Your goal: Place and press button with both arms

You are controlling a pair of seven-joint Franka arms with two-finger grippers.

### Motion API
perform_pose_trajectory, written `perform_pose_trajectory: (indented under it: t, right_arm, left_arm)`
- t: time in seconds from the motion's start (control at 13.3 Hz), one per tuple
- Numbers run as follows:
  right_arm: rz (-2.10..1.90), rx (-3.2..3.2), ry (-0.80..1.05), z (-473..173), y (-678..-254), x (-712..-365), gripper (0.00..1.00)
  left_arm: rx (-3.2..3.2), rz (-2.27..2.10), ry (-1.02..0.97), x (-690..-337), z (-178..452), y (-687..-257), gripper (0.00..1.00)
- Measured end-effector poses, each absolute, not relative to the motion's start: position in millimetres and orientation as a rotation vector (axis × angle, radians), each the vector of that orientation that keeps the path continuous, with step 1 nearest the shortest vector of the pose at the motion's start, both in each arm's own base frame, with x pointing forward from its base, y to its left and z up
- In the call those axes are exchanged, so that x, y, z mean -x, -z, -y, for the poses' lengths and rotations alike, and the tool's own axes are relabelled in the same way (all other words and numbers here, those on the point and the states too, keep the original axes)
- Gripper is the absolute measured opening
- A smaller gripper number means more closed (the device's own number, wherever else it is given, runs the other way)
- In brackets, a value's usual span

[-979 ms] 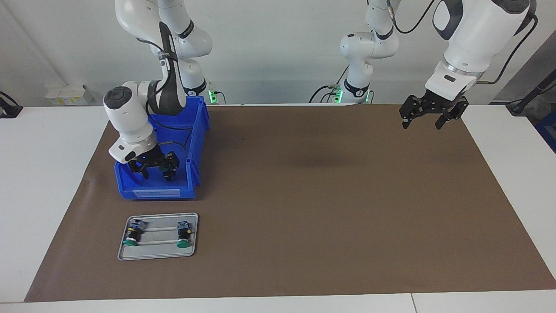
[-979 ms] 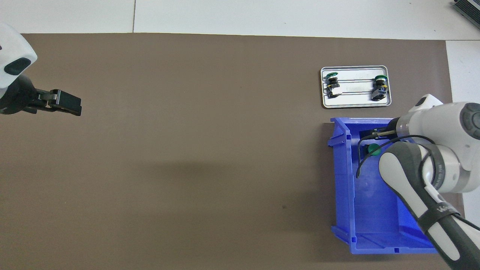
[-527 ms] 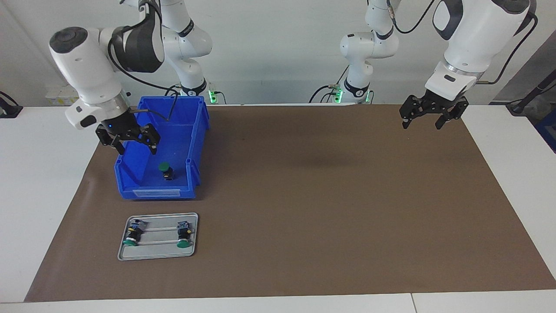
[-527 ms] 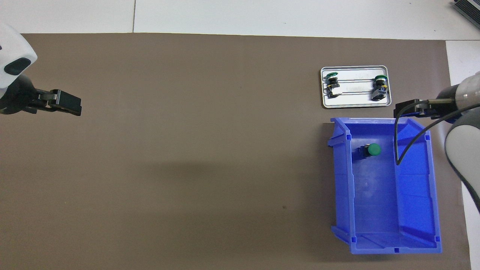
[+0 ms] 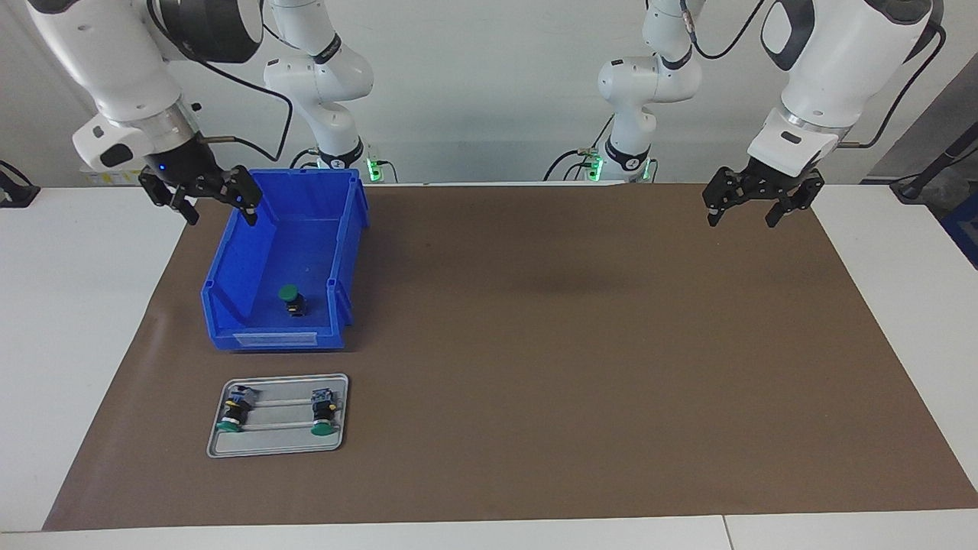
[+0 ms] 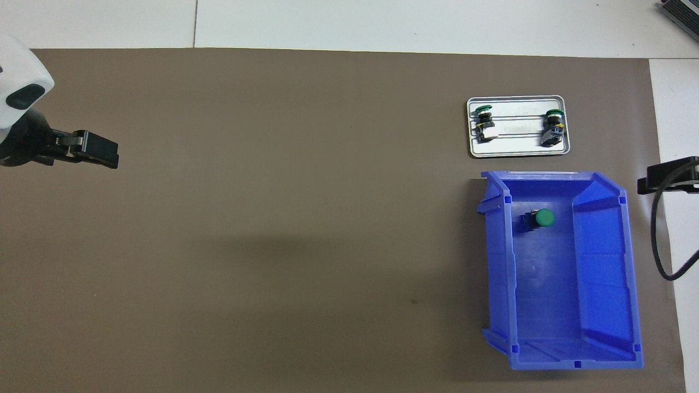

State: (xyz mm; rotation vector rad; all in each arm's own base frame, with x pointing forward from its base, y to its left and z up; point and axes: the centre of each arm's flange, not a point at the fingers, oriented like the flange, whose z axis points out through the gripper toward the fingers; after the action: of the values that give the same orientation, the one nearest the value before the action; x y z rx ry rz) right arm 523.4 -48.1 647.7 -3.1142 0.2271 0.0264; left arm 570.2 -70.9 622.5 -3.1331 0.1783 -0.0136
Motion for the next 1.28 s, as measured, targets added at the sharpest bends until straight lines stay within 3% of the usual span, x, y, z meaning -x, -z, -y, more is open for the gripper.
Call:
perform_pose_trajectory:
  t: [0.38, 1.28]
  right_arm:
    - [-0.253, 3.105, -0.094, 58, -632, -508, 1.00]
    - [-0.082, 3.173, -0.009, 30, -635, -533, 1.00]
  left_arm:
    - [3.133, -0.178, 0.014, -570, 71, -623, 1.00]
    - [3.133, -0.178, 0.014, -570, 71, -623, 1.00]
